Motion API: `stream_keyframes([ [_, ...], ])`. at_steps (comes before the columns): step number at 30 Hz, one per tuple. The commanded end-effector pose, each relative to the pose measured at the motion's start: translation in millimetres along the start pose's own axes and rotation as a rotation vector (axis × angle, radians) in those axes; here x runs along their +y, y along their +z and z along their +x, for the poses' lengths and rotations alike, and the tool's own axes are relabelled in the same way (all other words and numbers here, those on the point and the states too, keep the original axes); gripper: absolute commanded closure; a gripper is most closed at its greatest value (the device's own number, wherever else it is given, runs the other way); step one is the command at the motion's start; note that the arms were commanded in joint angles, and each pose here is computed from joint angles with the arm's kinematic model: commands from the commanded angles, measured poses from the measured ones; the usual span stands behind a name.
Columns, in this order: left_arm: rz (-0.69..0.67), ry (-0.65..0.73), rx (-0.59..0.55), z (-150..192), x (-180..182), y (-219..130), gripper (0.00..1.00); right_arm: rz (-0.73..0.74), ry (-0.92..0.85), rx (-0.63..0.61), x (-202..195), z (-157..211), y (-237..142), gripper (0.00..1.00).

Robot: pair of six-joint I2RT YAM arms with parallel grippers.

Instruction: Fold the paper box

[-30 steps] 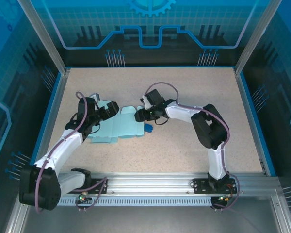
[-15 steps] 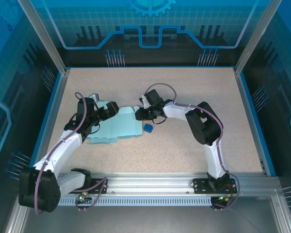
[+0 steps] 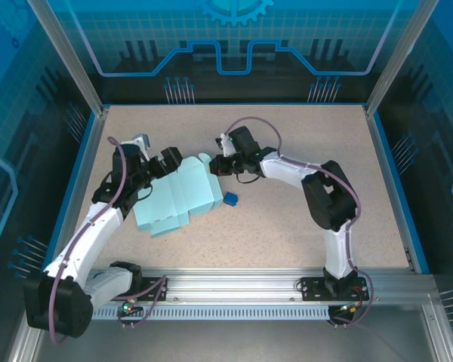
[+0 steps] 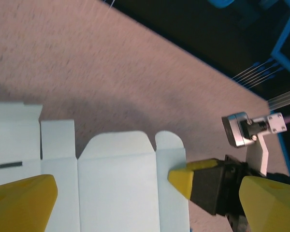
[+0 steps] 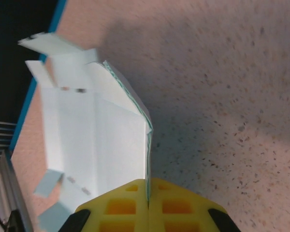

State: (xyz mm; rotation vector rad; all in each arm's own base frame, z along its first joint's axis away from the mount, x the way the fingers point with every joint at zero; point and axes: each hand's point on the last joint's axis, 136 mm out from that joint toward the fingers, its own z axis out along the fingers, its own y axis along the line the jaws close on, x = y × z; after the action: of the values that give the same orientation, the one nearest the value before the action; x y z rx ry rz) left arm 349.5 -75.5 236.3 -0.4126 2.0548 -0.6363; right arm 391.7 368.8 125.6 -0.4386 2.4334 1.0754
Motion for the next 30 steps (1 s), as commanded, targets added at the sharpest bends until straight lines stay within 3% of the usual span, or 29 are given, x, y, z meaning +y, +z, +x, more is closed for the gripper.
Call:
stream_keyframes([
  [1,0.137,0.063,-0.107,-39.2,-45.1,-19.0,0.02,-0.049,-0.137,-0.075,34.1,-33.2,-63.6,1.00],
  [7,0.216,0.157,-0.173,-79.5,-84.1,-23.2,0.03,0.022,-0.191,-0.179,28.2,-46.5,-155.1,1.00],
  [12,0.195,0.185,-0.162,-89.7,-86.5,-5.3,0.04,0.046,-0.133,-0.321,11.2,-52.9,-226.4,1.00],
  [19,0.307,0.200,-0.042,-62.2,-91.9,34.1,0.06,0.078,-0.110,-0.467,3.6,-50.0,-300.3,1.00],
  [30,0.431,0.091,0.120,-12.0,-110.3,97.0,0.04,-0.032,-0.034,-0.686,26.1,-69.9,-347.3,1.00],
])
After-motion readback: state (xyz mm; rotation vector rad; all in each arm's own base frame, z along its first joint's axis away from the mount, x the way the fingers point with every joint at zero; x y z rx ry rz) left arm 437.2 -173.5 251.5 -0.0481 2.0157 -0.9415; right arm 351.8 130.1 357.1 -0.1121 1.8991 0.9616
